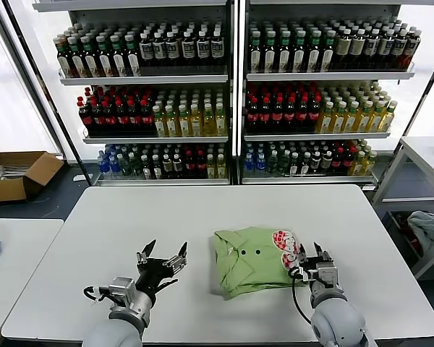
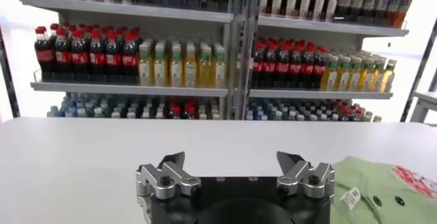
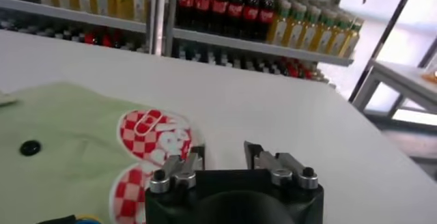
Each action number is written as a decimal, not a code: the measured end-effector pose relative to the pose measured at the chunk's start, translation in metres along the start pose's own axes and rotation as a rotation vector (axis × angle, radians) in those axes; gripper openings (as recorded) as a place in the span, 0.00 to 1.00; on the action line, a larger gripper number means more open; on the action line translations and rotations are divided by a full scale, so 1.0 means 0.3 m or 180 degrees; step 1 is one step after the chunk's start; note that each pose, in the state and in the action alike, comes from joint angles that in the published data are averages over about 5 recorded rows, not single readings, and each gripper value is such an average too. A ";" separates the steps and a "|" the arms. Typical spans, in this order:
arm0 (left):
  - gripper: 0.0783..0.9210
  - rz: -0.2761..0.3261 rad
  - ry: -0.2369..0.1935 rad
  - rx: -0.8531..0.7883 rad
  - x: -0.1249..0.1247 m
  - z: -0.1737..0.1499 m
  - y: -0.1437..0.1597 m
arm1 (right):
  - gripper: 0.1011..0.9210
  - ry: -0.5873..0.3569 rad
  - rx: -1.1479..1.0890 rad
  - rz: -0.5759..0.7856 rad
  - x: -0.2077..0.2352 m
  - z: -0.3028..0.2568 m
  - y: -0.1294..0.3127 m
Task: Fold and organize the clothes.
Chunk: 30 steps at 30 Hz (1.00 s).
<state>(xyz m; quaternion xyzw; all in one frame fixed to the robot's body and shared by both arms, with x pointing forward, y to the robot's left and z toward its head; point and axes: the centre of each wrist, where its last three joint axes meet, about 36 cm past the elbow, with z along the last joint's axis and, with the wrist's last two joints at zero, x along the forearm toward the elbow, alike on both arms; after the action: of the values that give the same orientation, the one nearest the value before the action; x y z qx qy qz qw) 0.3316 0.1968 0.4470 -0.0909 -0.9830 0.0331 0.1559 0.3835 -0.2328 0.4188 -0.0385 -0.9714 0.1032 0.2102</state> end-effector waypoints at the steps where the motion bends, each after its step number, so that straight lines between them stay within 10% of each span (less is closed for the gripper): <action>1: 0.88 0.0005 0.0006 0.0002 0.000 0.002 -0.003 | 0.46 -0.0037 0.0010 -0.0010 0.012 -0.009 0.004; 14: 0.88 0.0000 0.0057 0.0001 0.014 0.021 -0.001 | 0.87 -0.0102 -0.0132 -0.0491 0.208 -0.024 0.178; 30: 0.88 0.0008 0.0118 0.0025 0.024 0.045 -0.010 | 0.88 0.0218 -0.0518 -0.0421 0.250 0.013 0.237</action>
<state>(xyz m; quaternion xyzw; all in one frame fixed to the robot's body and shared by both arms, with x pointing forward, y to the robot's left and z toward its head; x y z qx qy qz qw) 0.3202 0.1946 0.4367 -0.0922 -0.9797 0.0355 0.1744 0.3159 -0.1553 0.4299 0.0052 -0.9693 0.0085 0.2459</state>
